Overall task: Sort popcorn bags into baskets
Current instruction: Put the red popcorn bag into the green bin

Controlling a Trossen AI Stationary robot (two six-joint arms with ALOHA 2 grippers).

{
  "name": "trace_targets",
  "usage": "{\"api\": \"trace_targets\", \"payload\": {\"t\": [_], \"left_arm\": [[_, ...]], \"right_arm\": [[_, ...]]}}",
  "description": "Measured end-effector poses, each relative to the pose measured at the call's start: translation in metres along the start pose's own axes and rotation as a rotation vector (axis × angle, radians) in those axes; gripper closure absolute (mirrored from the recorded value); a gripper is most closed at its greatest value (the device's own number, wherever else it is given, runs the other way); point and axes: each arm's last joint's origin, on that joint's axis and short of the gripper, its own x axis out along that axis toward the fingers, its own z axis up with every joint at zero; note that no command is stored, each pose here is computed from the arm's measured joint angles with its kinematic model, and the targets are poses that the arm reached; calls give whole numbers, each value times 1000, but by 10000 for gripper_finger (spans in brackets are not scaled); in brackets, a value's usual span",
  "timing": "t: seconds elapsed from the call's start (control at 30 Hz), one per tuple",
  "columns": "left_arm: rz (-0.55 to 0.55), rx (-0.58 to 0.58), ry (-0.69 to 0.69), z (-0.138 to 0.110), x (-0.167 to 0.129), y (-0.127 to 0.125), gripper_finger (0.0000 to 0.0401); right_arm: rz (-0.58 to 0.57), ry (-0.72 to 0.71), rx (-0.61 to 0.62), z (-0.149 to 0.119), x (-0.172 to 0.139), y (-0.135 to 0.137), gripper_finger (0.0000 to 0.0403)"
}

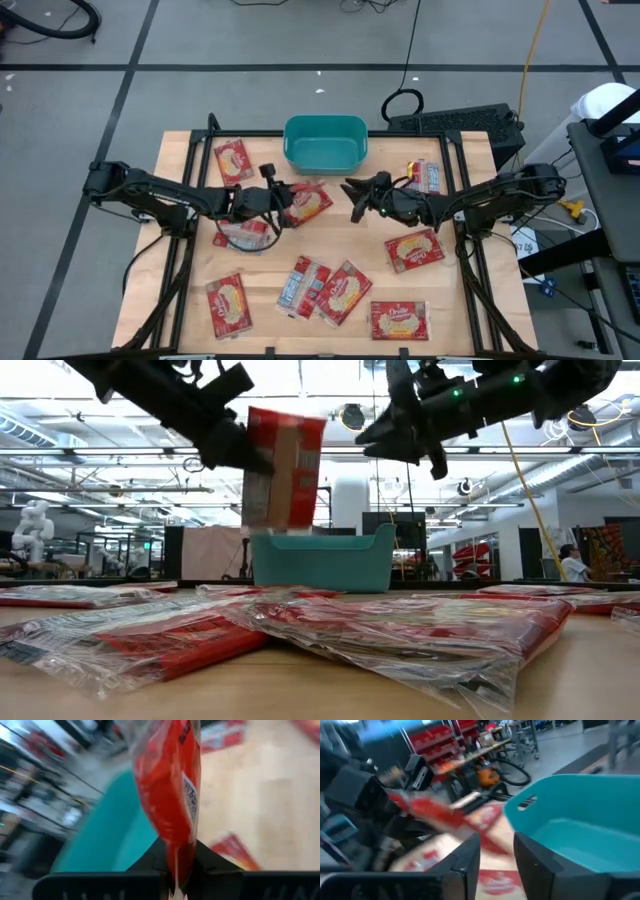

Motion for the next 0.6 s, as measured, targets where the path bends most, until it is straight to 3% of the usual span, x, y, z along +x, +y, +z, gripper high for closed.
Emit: {"api": "trace_targets", "payload": {"t": [0.13,0.23,0.4,0.6], "left_arm": [[79,154,-48,10,-8,-6,368],[97,223,-92,17,-13,-9,369],[178,375,-36,17,-18,-12,378],[167,612,-24,18,-23,-18,372]], "right_arm": [[116,-33,72,-10,7,8,261],[177,-56,215,-16,14,10,245],[248,-90,346,-26,22,12,220],[313,-36,466,-41,28,12,188]]}}
